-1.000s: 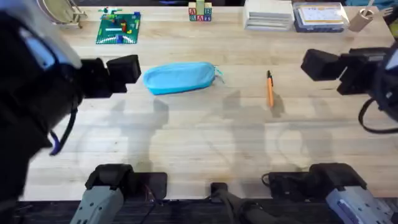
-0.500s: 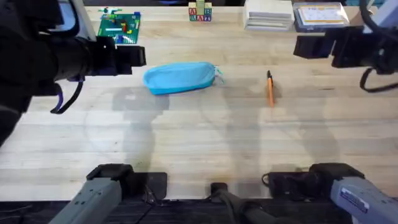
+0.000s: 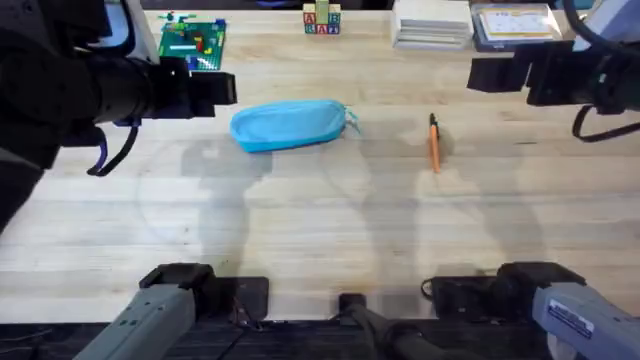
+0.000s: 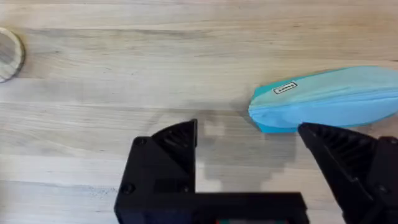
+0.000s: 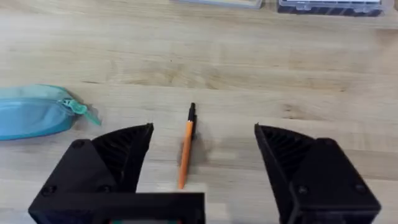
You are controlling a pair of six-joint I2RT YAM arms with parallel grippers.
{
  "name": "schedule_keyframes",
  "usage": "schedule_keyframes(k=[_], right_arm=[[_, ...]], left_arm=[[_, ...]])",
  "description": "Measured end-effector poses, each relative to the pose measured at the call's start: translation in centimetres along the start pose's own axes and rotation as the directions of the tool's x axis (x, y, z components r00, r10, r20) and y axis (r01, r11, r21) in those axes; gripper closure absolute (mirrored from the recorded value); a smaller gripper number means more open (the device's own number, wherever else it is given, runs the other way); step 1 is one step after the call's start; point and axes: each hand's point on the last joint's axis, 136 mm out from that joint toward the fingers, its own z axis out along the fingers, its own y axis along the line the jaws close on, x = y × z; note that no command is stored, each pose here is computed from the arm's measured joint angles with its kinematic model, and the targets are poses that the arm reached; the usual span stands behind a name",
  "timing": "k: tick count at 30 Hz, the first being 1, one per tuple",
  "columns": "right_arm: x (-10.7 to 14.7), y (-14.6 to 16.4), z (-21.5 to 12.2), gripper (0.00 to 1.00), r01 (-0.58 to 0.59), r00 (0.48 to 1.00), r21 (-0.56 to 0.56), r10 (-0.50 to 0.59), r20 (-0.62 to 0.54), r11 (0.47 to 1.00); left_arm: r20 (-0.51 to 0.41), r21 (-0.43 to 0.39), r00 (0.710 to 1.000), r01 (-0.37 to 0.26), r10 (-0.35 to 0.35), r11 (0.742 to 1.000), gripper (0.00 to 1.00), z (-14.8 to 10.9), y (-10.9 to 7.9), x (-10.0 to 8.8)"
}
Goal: Unzip the bag, pick up the pens from the table one at a time and place them inside, then zip the bag closed.
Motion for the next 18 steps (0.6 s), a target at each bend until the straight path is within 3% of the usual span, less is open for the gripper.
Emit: schedule_keyframes(k=[11, 15, 18], right_arm=[[0.0, 0.0, 0.0, 0.005, 0.000, 1.000, 0.000, 0.000, 0.000, 1.000], [0.0, 0.0, 0.0, 0.005, 0.000, 1.000, 0.000, 0.000, 0.000, 1.000], [0.0, 0.0, 0.0, 0.005, 0.000, 1.000, 0.000, 0.000, 0.000, 1.000]], left_arm=[[0.019, 0.011, 1.000, -0.012, 0.012, 1.000, 0.009, 0.0, -0.2, -0.5], [0.028, 0.070, 0.995, -0.100, 0.098, 0.993, 0.010, 0.0, -0.9, -0.5], [0.056, 0.162, 0.980, -0.198, 0.191, 0.967, 0.009, -0.2, -1.7, -0.6]])
